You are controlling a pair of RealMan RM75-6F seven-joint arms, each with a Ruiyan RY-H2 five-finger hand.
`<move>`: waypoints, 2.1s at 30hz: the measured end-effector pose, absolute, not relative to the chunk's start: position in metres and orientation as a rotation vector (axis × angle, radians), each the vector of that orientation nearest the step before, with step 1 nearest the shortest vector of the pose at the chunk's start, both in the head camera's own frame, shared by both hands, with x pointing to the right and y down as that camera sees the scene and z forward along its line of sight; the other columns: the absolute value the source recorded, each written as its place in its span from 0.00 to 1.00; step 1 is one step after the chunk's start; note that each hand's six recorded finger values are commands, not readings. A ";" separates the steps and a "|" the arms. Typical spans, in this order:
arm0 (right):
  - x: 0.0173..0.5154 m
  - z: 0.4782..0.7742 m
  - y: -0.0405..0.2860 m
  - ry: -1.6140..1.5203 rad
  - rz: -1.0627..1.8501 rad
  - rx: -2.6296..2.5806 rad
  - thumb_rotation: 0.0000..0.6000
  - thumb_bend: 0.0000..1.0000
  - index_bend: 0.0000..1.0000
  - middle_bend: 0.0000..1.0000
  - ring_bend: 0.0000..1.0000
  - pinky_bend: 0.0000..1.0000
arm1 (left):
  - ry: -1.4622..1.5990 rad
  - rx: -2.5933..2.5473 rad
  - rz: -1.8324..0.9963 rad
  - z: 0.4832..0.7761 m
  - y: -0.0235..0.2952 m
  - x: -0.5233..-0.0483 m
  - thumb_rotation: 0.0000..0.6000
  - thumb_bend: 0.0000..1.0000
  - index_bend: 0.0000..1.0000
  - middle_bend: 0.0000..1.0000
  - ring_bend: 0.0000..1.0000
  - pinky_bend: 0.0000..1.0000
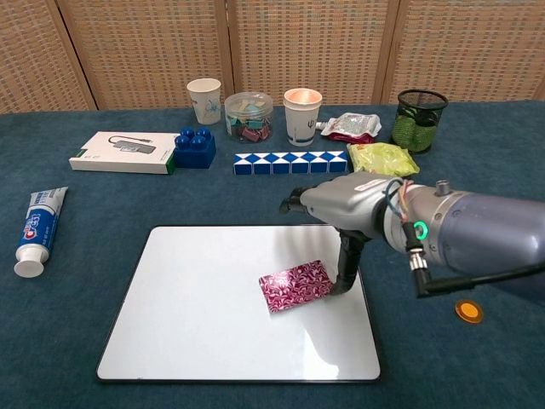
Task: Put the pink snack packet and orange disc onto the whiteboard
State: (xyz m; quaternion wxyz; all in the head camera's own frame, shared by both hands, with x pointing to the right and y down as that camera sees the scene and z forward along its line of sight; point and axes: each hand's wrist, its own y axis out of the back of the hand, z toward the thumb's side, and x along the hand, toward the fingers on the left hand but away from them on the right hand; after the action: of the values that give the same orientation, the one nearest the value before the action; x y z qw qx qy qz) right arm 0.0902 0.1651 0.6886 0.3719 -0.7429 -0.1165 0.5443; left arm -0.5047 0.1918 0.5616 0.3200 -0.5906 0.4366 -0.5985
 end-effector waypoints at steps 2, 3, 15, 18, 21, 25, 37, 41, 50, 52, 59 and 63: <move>0.095 0.683 0.161 -0.307 1.392 -1.897 1.00 0.00 0.00 0.00 0.00 0.00 | 1.146 -1.552 -1.574 0.562 0.192 -0.505 1.00 0.00 0.00 0.00 0.00 0.00; 0.098 0.680 0.159 -0.310 1.391 -1.893 1.00 0.00 0.00 0.00 0.00 0.00 | 1.145 -1.552 -1.574 0.562 0.192 -0.504 1.00 0.00 0.00 0.00 0.00 0.00; 0.183 0.657 0.154 -0.318 1.408 -1.819 1.00 0.16 0.31 0.00 0.00 0.00 | 1.111 -1.555 -1.578 0.566 0.194 -0.499 1.00 0.00 0.00 0.00 0.00 0.00; 0.204 0.654 0.159 -0.302 1.410 -1.825 1.00 0.18 0.34 0.00 0.00 0.00 | 1.102 -1.555 -1.577 0.567 0.195 -0.497 1.00 0.00 0.00 0.00 0.00 0.00; 0.217 0.653 0.169 -0.279 1.392 -1.849 1.00 0.18 0.35 0.00 0.00 0.00 | 1.102 -1.555 -1.575 0.567 0.195 -0.496 1.00 0.00 0.00 0.00 0.00 0.00; 0.233 0.651 0.183 -0.245 1.349 -1.886 1.00 0.19 0.36 0.00 0.00 0.00 | 1.100 -1.554 -1.576 0.567 0.195 -0.495 1.00 0.00 0.00 0.00 0.00 0.00; 0.265 0.665 0.221 -0.120 1.237 -1.924 1.00 0.24 0.38 0.00 0.00 0.00 | 1.086 -1.557 -1.577 0.569 0.197 -0.492 1.00 0.00 0.00 0.00 0.00 0.00; 0.264 0.673 0.222 -0.123 1.242 -1.935 1.00 0.26 0.38 0.00 0.00 0.00 | 1.090 -1.555 -1.578 0.569 0.196 -0.492 1.00 0.00 0.00 0.00 0.00 0.00; 0.261 0.684 0.219 -0.146 1.259 -1.929 1.00 0.26 0.37 0.00 0.00 0.00 | 1.091 -1.556 -1.579 0.569 0.196 -0.493 1.00 0.00 0.00 0.00 0.00 0.00; 0.262 0.686 0.218 -0.150 1.266 -1.926 1.00 0.26 0.37 0.00 0.00 0.00 | 1.089 -1.557 -1.581 0.570 0.196 -0.493 1.00 0.00 0.00 0.00 0.00 0.00; 0.269 0.693 0.217 -0.157 1.300 -1.915 1.00 0.33 0.38 0.00 0.00 0.00 | 1.087 -1.556 -1.584 0.571 0.196 -0.493 1.00 0.00 0.00 0.00 0.00 0.00; 0.273 0.696 0.216 -0.165 1.315 -1.916 1.00 0.34 0.39 0.00 0.00 0.00 | 1.084 -1.557 -1.584 0.571 0.196 -0.492 1.00 0.00 0.00 0.00 0.00 0.00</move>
State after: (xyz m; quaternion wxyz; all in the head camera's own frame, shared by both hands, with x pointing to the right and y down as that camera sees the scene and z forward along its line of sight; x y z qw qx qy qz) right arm 0.2733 0.2160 0.6961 0.3948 -0.7556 -0.0651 0.5186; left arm -0.4922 0.1964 0.5709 0.3289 -0.5949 0.4141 -0.6054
